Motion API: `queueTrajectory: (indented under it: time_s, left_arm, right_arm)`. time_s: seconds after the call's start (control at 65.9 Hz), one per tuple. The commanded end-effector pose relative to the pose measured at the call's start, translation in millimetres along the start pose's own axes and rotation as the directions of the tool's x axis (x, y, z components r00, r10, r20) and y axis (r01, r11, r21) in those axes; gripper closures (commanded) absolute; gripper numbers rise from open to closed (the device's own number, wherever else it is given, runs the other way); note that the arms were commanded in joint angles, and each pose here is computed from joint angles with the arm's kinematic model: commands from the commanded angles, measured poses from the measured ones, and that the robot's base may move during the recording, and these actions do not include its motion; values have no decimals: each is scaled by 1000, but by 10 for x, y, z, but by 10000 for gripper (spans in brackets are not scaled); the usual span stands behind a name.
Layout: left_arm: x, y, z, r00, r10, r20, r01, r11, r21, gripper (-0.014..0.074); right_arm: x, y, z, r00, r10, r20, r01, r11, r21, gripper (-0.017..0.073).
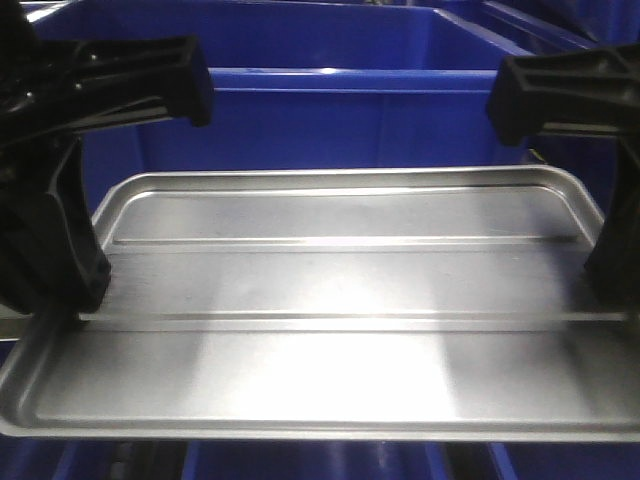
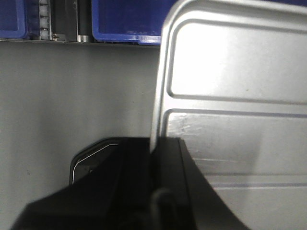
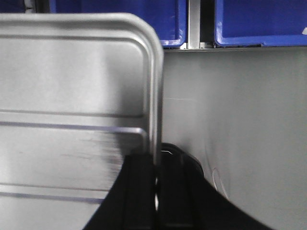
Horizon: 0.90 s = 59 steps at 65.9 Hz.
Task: Grab silver tray and place in blue box
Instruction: 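Keep holding the tray while turning the base toward a blue box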
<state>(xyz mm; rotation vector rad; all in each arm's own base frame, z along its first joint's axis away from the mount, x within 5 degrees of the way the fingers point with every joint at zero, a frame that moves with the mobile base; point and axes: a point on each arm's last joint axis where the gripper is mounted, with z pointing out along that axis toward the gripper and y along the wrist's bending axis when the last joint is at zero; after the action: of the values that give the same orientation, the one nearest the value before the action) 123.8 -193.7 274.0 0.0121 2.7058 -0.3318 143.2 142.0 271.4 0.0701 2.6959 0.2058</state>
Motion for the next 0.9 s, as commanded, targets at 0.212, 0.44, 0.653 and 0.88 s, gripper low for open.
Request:
queueTrajectory:
  time_s: [0.212,0.44,0.653,0.88]
  left_arm:
    - [-66,-11,-117,999,-6,48,4,1000,31,697]
    - [-66,-11,-117,999,-6,48,4,1000,31,697]
    - [-66,-11,-117,999,-6,48,4,1000,31,697]
    - [-66,-11,-117,999,-6,48,4,1000,31,697]
  right_arm:
    - [-74,-10,-94,998,-17,53,18,1000,-6,508]
    - [-74,-10,-94,998,-17,53,18,1000,-6,508]
    - [-74,-10,-94,998,-17,53,18,1000,-6,508]
    - [-74,-10,-94,998,-17,53,18,1000,-6,509]
